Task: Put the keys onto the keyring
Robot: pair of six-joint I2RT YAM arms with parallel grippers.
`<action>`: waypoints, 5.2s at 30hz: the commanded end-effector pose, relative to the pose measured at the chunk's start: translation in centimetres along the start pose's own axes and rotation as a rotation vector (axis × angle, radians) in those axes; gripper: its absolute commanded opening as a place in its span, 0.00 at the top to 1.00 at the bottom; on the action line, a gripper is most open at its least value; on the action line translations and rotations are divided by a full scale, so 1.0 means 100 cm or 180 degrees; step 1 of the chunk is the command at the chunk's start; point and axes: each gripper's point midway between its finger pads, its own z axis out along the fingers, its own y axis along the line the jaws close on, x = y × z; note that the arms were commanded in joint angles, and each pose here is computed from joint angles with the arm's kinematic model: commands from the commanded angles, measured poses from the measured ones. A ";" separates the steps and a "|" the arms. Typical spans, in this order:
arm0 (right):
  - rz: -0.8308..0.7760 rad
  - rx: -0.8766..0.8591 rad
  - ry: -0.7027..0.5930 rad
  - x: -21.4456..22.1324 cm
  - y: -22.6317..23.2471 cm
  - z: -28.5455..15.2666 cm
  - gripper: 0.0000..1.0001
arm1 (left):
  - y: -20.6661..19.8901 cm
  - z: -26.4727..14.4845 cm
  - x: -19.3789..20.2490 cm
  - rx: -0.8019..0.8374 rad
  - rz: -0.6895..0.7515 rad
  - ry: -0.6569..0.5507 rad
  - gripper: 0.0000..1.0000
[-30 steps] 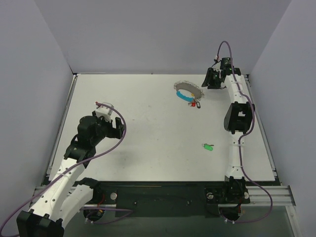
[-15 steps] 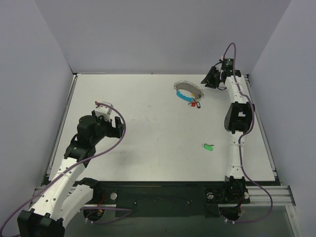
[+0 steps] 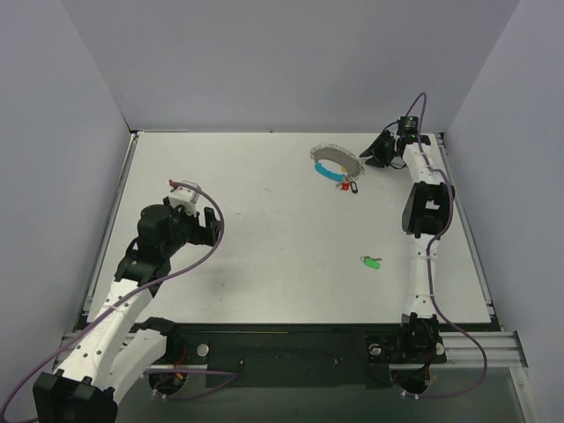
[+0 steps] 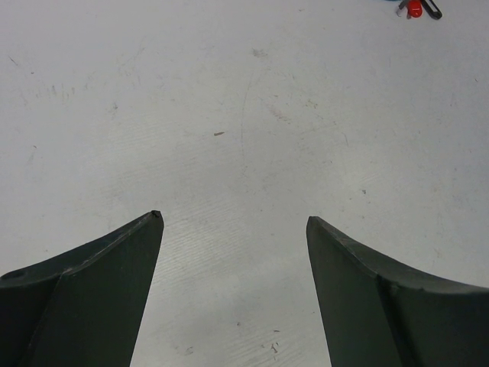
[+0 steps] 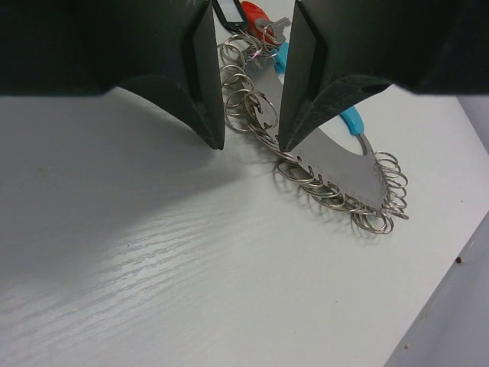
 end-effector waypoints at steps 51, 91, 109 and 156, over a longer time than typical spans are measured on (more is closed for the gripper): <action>-0.0295 -0.0132 0.0086 0.008 0.009 -0.031 0.99 | -0.006 -0.002 -0.022 0.0116 0.0008 -0.0239 0.14; -0.1935 -0.0567 0.2539 0.371 0.045 -0.165 0.98 | -0.021 -0.011 -0.028 0.0318 -0.0021 -0.0339 0.14; -0.2538 -0.0687 0.2536 0.373 0.042 -0.198 0.71 | -0.027 -0.011 -0.026 0.0402 -0.0079 -0.0316 0.14; -0.3124 -0.1870 0.1037 0.280 0.061 -0.321 0.48 | -0.058 0.022 0.032 0.0378 -0.2339 0.0383 0.11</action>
